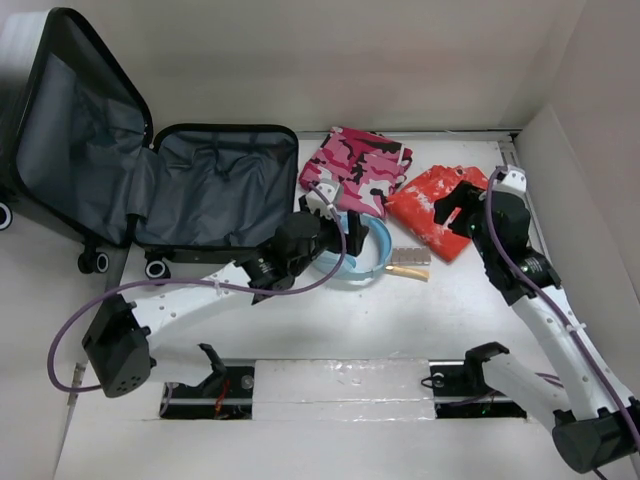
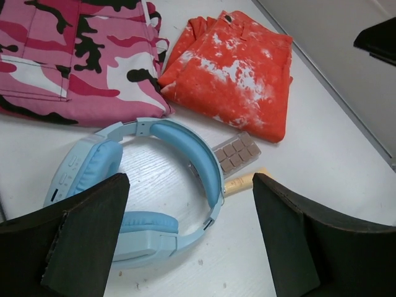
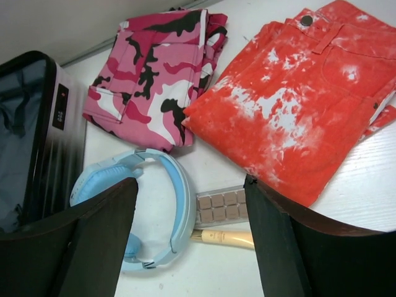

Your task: Pack the luggage

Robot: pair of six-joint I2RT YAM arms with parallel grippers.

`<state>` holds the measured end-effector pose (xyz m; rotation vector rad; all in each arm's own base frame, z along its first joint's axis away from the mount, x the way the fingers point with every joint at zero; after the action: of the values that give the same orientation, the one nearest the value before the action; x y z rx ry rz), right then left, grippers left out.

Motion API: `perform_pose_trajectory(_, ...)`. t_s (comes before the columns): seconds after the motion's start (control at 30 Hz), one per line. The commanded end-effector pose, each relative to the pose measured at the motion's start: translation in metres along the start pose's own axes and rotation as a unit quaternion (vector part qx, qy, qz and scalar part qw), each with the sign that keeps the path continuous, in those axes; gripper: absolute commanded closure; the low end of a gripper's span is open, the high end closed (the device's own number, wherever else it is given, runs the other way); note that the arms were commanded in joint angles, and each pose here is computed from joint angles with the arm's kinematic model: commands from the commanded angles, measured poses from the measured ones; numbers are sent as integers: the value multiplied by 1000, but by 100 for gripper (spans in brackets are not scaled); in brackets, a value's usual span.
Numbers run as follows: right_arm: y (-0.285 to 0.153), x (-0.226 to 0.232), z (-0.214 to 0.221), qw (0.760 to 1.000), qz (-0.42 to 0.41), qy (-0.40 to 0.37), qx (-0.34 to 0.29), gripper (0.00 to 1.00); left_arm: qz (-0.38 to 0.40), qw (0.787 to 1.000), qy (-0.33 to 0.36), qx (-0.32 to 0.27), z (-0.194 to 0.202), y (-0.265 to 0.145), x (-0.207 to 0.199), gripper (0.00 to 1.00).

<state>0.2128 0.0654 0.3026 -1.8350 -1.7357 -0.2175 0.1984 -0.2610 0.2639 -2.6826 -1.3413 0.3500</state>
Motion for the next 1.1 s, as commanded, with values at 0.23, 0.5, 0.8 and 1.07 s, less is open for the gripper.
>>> perform_pose_trajectory(0.23,-18,38,-59,995,-62,27,-77,75,33,996,54,63,15,43,-31,46)
perform_pose_trajectory(0.5,-9,36,-49,995,-71,23,-59,59,-32,972,172,155,56,99,-59,42)
perform_pose_trajectory(0.8,2,28,-31,997,-68,12,-29,48,-50,962,183,194,92,136,-65,47)
perform_pose_trajectory(1.07,-1,25,-27,997,-71,7,-26,48,-41,955,181,230,120,146,-62,96)
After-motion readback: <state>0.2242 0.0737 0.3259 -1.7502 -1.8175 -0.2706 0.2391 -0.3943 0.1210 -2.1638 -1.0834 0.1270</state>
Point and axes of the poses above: each gripper's point midway between its finger pads, its own y axis out along the fingers, its own x axis along the line the jaws close on, z = x × y, the point moved 10 cm from there along -y, back along the fingers, and after that the axes turned 8 degrees about y, right-handed, at the moved point
